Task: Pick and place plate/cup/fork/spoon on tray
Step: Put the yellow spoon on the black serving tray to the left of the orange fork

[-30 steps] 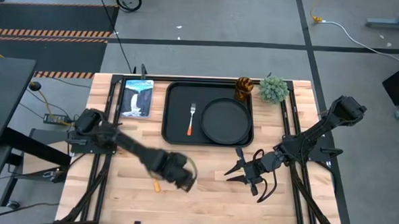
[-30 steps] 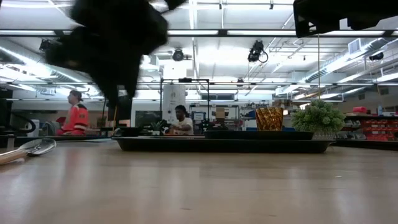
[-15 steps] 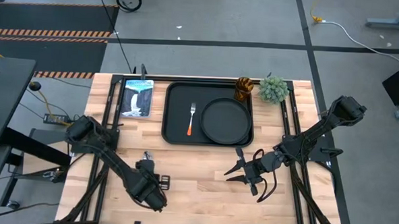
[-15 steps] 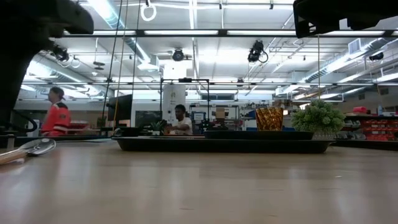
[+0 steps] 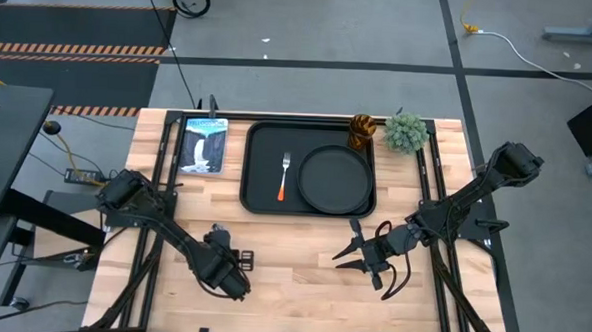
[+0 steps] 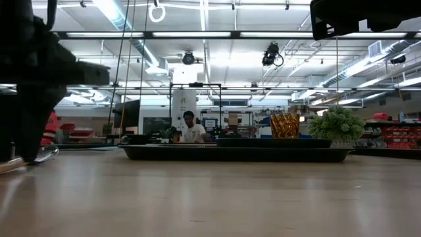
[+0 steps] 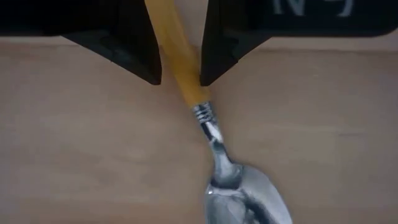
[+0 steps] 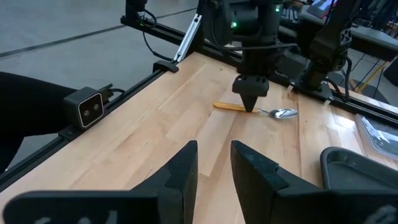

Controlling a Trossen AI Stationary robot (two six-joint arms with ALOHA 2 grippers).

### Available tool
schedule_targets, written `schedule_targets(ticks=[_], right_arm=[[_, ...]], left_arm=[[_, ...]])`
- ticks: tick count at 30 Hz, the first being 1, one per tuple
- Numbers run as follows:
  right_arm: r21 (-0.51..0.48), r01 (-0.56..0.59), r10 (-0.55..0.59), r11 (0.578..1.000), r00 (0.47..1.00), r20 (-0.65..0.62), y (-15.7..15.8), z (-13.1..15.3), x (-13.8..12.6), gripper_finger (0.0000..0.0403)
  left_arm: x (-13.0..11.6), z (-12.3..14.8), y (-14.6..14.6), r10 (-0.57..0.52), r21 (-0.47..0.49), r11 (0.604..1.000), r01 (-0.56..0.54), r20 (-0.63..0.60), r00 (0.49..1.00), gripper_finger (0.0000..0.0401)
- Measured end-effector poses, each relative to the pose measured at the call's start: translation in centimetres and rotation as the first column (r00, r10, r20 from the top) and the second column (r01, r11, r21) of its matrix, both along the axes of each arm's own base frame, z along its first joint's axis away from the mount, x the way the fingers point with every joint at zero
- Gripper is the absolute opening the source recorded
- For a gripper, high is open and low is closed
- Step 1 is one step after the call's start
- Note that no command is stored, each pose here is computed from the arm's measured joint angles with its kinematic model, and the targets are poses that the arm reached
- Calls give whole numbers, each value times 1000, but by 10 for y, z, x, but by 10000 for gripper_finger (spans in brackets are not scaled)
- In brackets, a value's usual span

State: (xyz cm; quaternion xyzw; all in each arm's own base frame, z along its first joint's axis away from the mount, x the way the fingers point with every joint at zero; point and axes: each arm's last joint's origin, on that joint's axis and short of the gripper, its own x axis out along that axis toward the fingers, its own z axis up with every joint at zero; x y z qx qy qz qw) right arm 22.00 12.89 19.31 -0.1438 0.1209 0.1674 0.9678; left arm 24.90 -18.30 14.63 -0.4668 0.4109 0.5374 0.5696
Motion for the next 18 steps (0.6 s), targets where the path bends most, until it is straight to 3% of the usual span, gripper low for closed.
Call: schedule_targets(ticks=[10,18], right_arm=[[5,0,0,1000,1000,8,0,1,0,103],[6,-2,2,1000,1000,9,1,1,0,103]], left_arm=[[-1,-6,1,-11,-52,999,10,-34,999,170],[-1,-7,0,-83,-76,994,80,-41,996,145]])
